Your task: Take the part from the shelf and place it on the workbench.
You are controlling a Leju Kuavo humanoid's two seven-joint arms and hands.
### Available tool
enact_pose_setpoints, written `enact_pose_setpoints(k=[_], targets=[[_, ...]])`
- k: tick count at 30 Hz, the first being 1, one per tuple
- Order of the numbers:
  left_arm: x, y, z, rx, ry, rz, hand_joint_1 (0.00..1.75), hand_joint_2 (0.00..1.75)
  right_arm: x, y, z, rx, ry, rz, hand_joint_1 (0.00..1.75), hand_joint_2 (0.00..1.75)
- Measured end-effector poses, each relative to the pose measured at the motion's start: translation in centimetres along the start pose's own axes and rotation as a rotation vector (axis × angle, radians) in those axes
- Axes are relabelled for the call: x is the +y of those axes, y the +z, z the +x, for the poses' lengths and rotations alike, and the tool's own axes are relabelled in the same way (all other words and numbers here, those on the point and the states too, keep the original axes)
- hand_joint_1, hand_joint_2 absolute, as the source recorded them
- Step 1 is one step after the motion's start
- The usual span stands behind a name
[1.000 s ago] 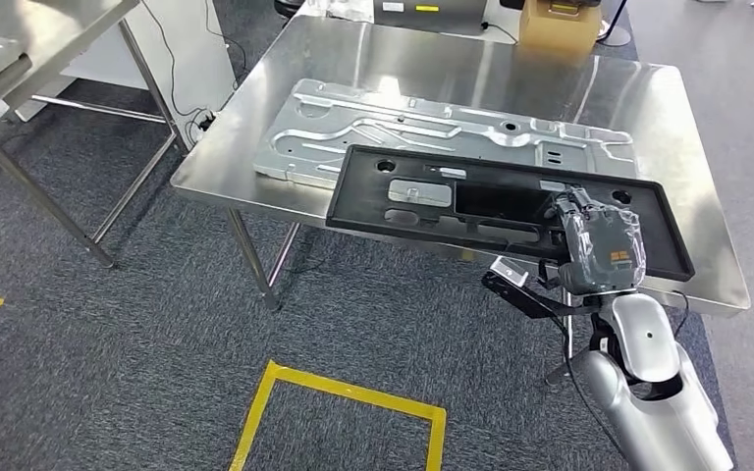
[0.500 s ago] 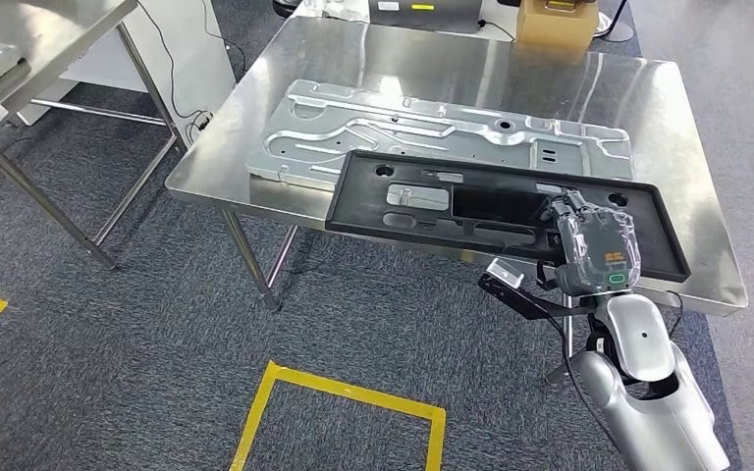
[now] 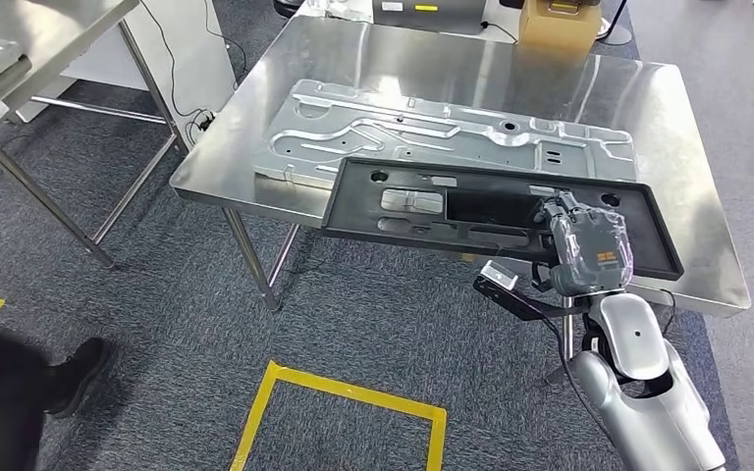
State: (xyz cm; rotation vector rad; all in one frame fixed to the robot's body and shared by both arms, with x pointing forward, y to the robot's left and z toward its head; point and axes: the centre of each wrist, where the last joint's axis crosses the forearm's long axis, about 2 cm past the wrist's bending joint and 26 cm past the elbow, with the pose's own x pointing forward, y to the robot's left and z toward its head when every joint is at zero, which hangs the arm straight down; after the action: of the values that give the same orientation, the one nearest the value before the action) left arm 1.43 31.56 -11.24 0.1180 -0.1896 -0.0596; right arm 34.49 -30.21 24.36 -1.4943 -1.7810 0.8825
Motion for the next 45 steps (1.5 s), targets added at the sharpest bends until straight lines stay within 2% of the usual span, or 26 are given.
enact_pose_setpoints(k=[45], targets=[[0.04, 0.03, -0.18, 0.001, 0.021, -0.01, 0.0, 1.75, 0.63, -0.28, -0.02, -0.006, 0.012, 0.024, 1.75, 1.75]])
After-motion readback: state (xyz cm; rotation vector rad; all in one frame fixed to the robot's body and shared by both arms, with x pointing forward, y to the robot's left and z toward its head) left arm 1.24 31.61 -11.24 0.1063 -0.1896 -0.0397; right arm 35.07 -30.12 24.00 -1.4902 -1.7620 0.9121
